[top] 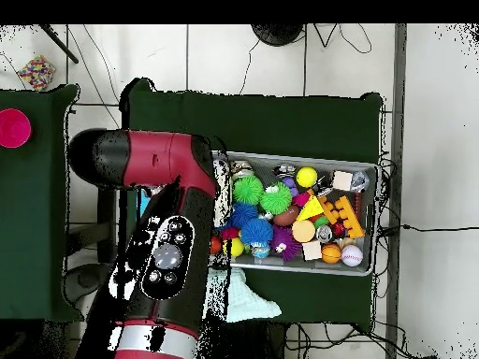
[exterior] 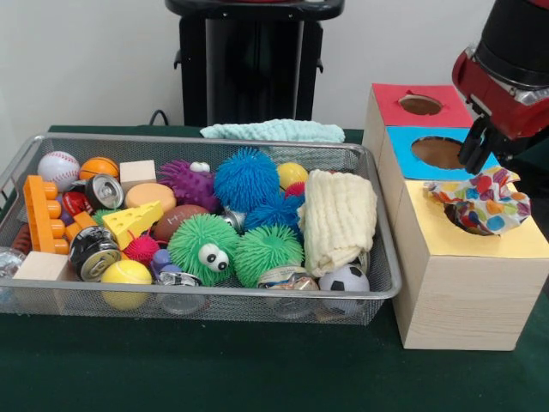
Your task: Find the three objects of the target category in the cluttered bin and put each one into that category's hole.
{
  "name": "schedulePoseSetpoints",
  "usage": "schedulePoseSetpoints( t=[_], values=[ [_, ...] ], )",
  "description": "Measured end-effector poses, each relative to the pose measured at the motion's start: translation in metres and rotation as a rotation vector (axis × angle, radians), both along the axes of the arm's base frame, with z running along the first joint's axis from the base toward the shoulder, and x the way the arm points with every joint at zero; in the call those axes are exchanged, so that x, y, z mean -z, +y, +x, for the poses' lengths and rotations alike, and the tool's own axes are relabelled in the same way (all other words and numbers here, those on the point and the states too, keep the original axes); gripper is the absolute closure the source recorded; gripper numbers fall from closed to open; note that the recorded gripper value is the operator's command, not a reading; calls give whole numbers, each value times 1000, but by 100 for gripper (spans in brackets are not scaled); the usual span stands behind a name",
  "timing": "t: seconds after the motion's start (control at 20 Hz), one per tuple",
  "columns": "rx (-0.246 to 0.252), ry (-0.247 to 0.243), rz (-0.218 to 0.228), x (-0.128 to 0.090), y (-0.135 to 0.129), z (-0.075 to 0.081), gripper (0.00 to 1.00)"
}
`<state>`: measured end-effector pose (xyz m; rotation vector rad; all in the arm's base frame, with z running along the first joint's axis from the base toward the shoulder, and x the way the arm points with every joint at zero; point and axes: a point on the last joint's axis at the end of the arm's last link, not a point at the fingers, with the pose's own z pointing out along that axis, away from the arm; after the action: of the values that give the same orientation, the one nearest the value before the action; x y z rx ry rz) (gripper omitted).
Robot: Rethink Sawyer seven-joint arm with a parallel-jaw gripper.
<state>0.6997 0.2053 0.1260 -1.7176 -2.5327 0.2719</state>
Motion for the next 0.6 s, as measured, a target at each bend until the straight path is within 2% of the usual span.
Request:
schedulePoseSetpoints(
  t=[0.25,0.6],
  values=[
    [3,4,18,8,2,-2,100],
    [-4,20,59,15,19,-7,100]
  ],
)
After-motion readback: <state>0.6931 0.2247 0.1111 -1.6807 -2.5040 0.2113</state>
